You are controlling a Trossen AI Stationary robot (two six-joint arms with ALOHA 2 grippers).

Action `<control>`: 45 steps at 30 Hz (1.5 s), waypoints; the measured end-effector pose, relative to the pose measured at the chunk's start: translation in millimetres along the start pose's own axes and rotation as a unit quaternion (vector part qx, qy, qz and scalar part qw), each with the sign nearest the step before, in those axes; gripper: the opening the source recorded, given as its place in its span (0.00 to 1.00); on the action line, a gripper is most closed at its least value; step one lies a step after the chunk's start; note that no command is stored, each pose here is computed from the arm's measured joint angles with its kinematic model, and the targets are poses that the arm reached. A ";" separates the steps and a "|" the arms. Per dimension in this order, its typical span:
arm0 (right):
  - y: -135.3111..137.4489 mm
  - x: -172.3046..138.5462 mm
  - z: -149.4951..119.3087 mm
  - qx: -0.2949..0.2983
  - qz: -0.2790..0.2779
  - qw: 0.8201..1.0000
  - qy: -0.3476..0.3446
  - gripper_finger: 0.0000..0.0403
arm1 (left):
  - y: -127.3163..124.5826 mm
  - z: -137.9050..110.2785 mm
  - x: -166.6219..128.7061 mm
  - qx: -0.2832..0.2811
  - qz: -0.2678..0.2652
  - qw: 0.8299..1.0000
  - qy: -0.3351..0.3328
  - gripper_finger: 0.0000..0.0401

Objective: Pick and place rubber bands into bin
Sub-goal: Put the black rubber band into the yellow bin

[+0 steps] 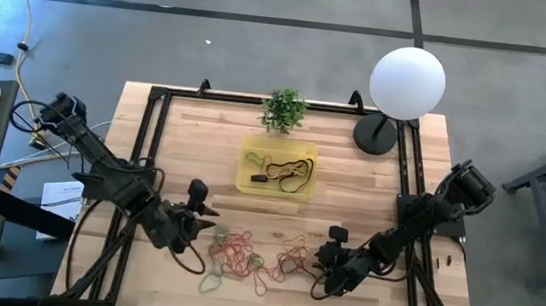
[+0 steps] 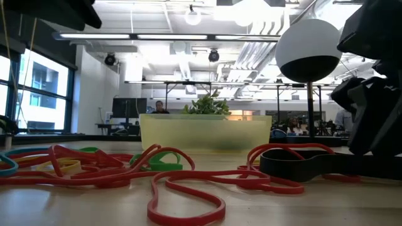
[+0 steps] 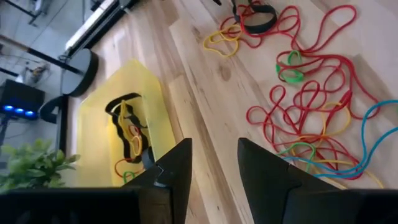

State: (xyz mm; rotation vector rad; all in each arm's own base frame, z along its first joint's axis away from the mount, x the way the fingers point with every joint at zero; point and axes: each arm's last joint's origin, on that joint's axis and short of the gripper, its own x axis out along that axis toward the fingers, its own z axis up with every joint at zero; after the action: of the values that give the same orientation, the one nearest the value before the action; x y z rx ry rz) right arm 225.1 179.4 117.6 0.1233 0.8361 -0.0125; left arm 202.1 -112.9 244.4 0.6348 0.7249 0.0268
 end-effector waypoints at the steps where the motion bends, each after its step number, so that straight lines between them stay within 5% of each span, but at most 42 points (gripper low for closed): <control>1: -0.1 0.9 -0.6 0.000 -0.001 1.000 0.001 0.32 | -1.2 -0.2 -1.0 -0.002 0.002 1.000 0.000 0.29; 11: -0.4 10.8 -8.5 0.011 -0.010 1.000 0.019 0.22 | -5.7 -1.5 -5.2 -0.006 0.016 1.000 0.003 0.29; 18: -0.5 11.1 -8.6 -0.016 -0.011 1.000 0.018 0.02 | -5.2 -1.5 -4.7 -0.006 0.018 1.000 0.004 0.29; 26: -4.1 4.8 -5.5 -0.040 -0.043 0.998 0.011 0.01 | -5.3 -1.9 -4.7 -0.005 0.018 1.000 0.006 0.29; 45: -0.9 -51.0 89.8 -0.167 -0.169 0.971 0.024 0.01 | -5.7 -4.1 -4.3 -0.009 0.020 1.000 0.014 0.29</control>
State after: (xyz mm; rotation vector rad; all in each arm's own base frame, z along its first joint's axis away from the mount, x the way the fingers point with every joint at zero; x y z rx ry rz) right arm 257.2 166.3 214.9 -0.3376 0.8885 -0.1896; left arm 195.2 -116.4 241.5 0.6318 0.7379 0.0792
